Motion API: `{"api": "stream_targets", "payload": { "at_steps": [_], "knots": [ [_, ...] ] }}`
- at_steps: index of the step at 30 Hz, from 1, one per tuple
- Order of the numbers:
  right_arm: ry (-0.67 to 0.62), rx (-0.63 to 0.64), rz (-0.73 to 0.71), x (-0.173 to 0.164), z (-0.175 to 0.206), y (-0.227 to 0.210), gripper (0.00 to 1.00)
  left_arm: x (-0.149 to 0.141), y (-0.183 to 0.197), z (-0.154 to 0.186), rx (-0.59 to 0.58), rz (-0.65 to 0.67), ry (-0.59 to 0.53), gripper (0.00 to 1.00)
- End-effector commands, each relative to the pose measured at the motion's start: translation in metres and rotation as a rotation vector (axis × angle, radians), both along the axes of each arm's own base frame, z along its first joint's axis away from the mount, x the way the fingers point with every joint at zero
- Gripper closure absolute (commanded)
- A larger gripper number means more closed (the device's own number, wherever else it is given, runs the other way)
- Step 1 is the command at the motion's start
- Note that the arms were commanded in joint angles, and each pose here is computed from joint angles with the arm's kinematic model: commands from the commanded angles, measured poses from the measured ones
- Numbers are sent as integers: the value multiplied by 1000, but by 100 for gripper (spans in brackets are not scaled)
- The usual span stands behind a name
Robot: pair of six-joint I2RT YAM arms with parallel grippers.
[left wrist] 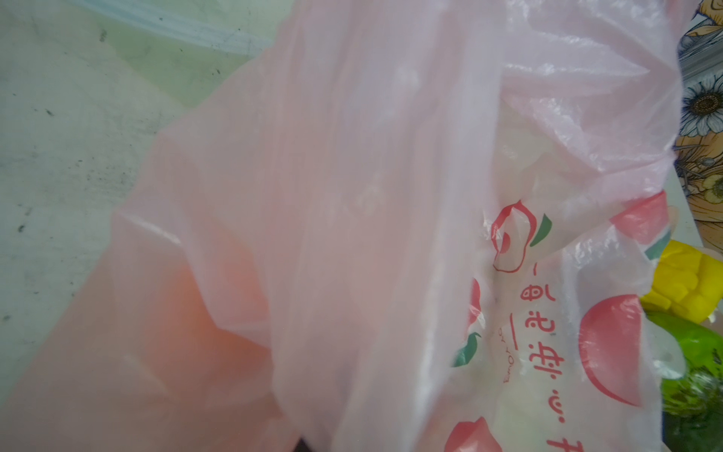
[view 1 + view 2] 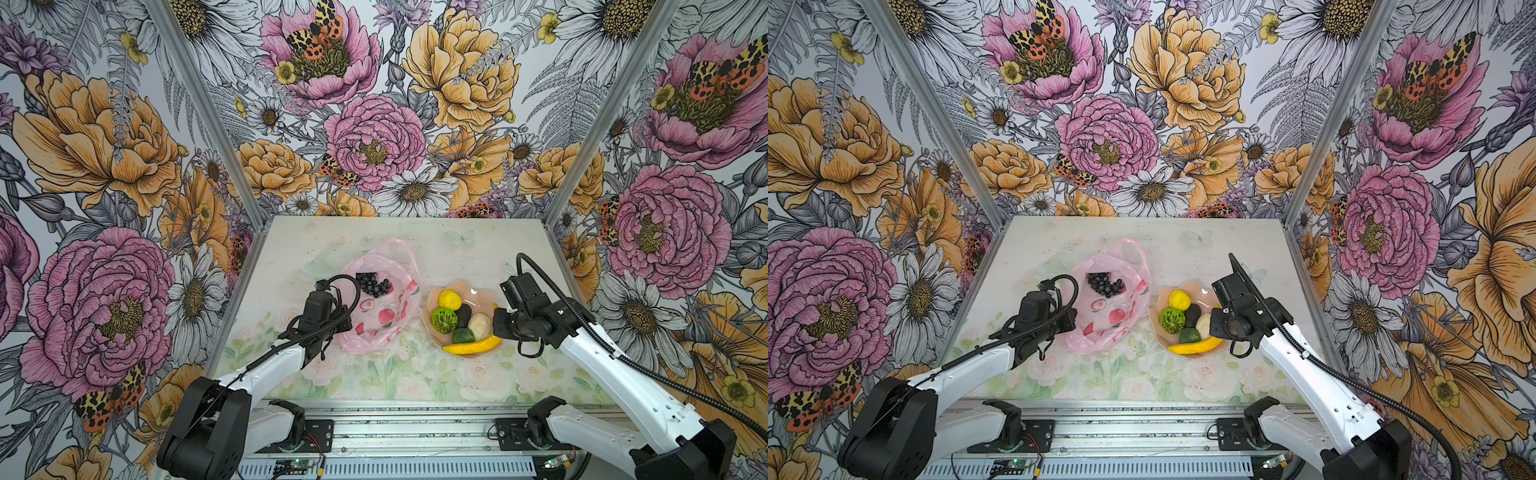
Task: Take fruits out of the plastic bag
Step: Place the fruit on the plate.
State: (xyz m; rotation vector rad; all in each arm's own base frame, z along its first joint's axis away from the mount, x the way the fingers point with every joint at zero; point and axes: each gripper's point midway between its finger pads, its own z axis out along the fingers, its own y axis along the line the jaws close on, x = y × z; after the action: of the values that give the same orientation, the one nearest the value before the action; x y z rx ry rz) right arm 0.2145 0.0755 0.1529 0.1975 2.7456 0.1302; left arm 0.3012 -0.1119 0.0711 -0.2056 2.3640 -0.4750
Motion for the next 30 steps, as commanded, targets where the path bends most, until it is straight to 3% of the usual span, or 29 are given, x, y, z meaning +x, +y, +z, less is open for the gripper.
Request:
{"api": "stream_targets", "payload": {
  "at_steps": [1, 10, 22, 30],
  "knots": [
    [8, -37, -15, -2, -6, -11, 73, 10, -3, 14, 20, -9, -59, 90],
    [12, -129, -59, 17, -10, -27, 73, 9, -4, 15, 26, -14, -62, 90],
    [25, -158, -36, 60, -19, -26, 71, 9, -5, 16, 26, -18, -67, 90],
    [44, -145, -32, 67, -34, -26, 64, 8, -4, 18, 27, -17, -71, 90]
  ]
}}
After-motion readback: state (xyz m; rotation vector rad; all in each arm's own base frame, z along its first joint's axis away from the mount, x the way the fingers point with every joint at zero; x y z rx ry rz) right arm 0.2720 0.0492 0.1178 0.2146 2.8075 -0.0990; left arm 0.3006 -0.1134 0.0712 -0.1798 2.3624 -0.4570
